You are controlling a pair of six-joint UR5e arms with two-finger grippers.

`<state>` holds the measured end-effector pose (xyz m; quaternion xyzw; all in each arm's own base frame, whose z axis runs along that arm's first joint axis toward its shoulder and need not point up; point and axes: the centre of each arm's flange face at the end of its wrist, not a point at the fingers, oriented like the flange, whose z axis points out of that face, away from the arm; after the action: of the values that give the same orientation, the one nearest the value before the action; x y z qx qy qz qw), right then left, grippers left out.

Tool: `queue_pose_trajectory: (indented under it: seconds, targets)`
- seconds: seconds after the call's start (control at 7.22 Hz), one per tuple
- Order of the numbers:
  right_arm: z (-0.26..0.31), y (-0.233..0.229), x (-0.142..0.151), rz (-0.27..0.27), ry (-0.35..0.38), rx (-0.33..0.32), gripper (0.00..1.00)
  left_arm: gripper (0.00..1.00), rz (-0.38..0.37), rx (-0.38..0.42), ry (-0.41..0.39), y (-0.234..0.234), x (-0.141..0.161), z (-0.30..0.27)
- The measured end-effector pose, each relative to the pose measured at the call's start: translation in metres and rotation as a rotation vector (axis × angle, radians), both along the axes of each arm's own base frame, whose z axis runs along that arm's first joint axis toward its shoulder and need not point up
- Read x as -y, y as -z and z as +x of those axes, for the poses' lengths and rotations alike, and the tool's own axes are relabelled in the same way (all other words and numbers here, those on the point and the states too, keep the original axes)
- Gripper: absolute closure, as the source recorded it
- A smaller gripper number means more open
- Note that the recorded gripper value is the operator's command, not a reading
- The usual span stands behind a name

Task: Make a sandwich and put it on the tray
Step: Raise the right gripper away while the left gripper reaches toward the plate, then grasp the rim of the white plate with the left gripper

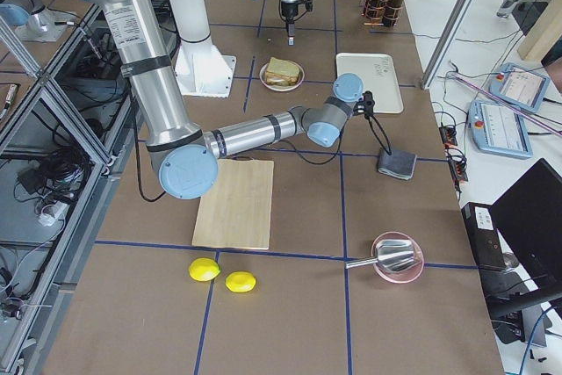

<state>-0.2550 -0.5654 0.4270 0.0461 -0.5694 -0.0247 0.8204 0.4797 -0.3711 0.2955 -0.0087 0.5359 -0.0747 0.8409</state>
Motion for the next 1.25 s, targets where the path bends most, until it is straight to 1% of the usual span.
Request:
queue_pose_trajectory:
  seconds: [0.14, 0.28, 0.42, 0.55, 0.69, 0.83, 1.11, 1.25]
  targets:
    - [0.013, -0.007, 0.008, 0.030, 0.005, -0.031, 0.00, 0.47, -0.022, 0.004, -0.010, 0.003, -0.008, 0.018]
    - [0.021, -0.012, 0.013, 0.051, 0.013, -0.056, 0.00, 0.51, -0.045, 0.006, -0.016, 0.004, -0.012, 0.030]
    - [0.024, -0.016, 0.014, 0.064, 0.020, -0.070, 0.00, 0.52, -0.083, 0.001, -0.014, 0.009, -0.018, 0.041]
    - [0.025, -0.018, 0.014, 0.067, 0.024, -0.077, 0.00, 0.54, -0.125, -0.004, -0.013, 0.014, -0.026, 0.053]
    - [0.025, -0.020, 0.013, 0.067, 0.027, -0.080, 0.00, 0.54, -0.145, -0.005, -0.015, 0.016, -0.030, 0.061]
    - [0.025, -0.023, 0.011, 0.066, 0.029, -0.081, 0.00, 0.56, -0.154, -0.002, -0.016, 0.016, -0.032, 0.066]
    - [0.026, -0.025, 0.006, 0.065, 0.032, -0.080, 0.00, 0.66, -0.159, 0.006, -0.023, 0.012, -0.036, 0.072]
    - [0.027, -0.025, 0.003, 0.065, 0.034, -0.079, 0.00, 0.66, -0.159, 0.007, -0.025, 0.012, -0.036, 0.073]
